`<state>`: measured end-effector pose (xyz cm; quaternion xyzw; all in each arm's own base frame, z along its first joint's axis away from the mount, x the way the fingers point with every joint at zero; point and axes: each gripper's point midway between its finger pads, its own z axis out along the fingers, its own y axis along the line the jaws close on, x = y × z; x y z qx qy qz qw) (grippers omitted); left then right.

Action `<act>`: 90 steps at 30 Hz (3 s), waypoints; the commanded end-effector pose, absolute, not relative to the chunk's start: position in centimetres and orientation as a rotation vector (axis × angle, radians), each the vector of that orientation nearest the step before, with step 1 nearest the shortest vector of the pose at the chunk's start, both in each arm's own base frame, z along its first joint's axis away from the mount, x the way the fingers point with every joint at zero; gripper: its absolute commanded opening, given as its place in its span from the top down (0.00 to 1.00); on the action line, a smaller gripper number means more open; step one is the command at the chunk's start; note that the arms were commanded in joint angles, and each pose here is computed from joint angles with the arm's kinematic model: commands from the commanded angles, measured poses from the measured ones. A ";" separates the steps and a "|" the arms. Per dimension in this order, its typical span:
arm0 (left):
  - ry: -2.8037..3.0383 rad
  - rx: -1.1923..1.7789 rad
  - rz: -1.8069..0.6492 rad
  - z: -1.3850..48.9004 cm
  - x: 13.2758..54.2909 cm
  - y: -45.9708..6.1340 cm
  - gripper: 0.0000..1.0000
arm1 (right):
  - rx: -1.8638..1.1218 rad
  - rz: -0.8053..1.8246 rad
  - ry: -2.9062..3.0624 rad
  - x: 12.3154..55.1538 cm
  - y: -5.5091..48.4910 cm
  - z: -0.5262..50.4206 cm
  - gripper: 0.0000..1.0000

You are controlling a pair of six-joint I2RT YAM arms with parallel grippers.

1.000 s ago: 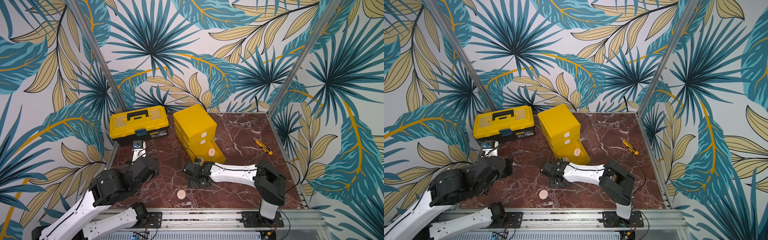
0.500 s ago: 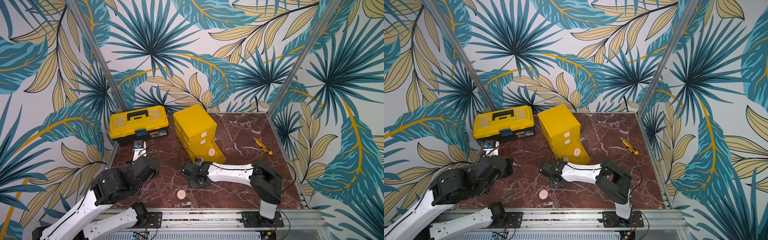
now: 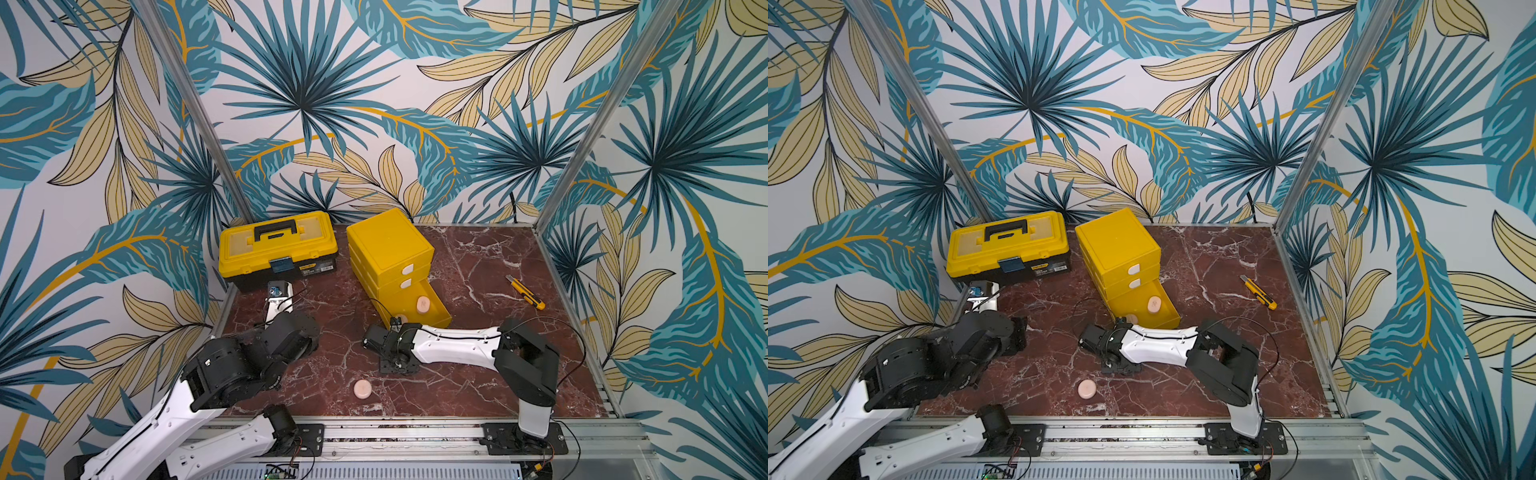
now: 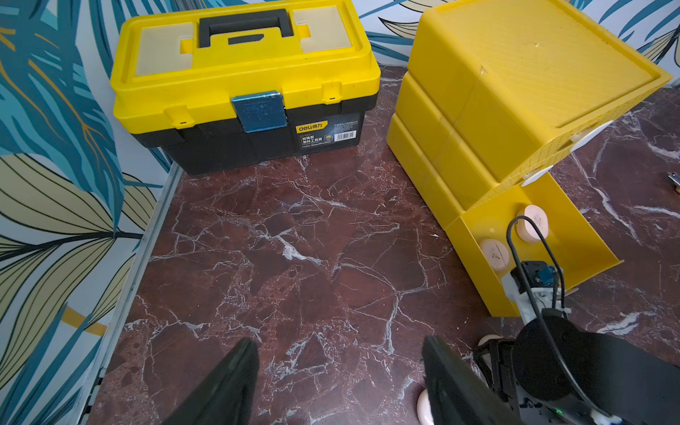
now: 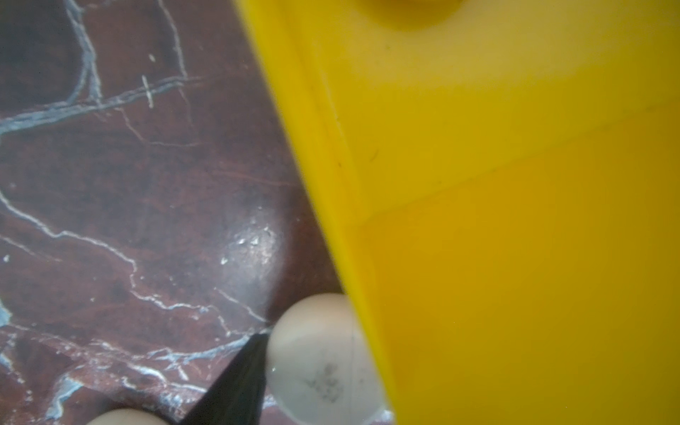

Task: Put the bluetooth earphones in the drawer according to color
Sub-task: Pick up the Bluetooth earphone from the center of the board, then place the bluetooth earphone in the drawer, then pick up the Bluetooth earphone from the center of the board.

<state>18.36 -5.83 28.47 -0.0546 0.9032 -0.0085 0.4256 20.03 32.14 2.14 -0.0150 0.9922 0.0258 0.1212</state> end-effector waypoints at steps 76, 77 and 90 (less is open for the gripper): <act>2.329 -0.065 -0.028 26.6 19.2 -8.0 0.25 | -0.038 0.067 2.899 33.5 23.2 5.8 0.31; 2.330 -0.061 -0.028 26.6 19.3 -8.0 0.25 | -0.040 0.080 2.883 33.6 23.3 6.8 0.31; 2.640 0.194 -0.072 18.5 17.7 -14.5 0.20 | 0.045 0.222 2.410 31.5 17.6 27.1 0.27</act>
